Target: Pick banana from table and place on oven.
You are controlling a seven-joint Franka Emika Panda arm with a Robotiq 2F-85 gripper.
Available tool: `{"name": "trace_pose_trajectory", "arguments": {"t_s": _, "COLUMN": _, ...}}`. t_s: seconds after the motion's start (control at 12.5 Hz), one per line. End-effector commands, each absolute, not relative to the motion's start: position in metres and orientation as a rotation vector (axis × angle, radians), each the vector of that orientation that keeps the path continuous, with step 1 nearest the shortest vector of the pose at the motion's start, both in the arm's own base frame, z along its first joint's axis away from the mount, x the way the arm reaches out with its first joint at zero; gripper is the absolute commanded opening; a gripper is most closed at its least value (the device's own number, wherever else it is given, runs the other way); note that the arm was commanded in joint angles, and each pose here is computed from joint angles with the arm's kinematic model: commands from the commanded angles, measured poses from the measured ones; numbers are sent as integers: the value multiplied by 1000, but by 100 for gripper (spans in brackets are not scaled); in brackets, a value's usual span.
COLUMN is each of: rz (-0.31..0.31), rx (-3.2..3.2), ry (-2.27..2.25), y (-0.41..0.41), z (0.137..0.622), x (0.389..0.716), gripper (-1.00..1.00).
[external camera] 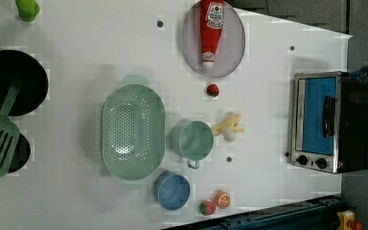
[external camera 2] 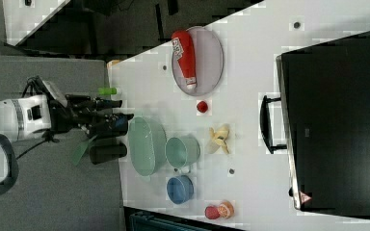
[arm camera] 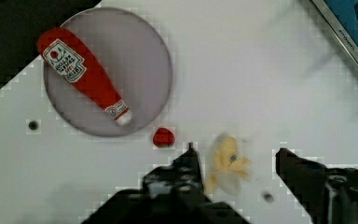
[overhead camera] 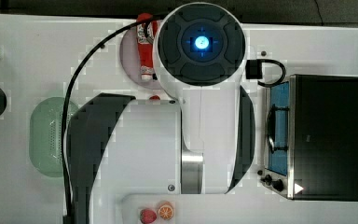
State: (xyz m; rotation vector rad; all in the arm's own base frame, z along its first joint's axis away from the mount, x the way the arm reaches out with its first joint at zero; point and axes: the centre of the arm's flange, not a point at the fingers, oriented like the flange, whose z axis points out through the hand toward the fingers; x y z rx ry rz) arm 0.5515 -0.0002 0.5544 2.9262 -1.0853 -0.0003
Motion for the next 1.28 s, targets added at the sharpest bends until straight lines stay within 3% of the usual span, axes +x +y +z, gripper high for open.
{"name": "trace_pose_trajectory", "arguments": {"t_s": 0.08, "rz": -4, "rx": 2847, "ry": -1329, "y": -40, "z": 642, "x": 369, "gripper": 58}}
{"name": "trace_pose_trajectory", "arguments": {"t_s": 0.24, "rz": -5, "rx": 2847, "ry": -1328, "y": -39, "z": 641, "x": 370, "gripper": 99}}
{"name": "trace_pose_trajectory", "arguments": {"t_s": 0.64, "rz": -79, "rx": 2833, "ry": -1276, "y": -26, "z": 604, "x": 387, "gripper": 100}}
{"name": "trace_pose_trajectory", "arguments": {"t_s": 1.28, "rz": -82, "rx": 2848, "ry": -1194, "y": -5, "z": 443, "x": 464, "gripper": 100}}
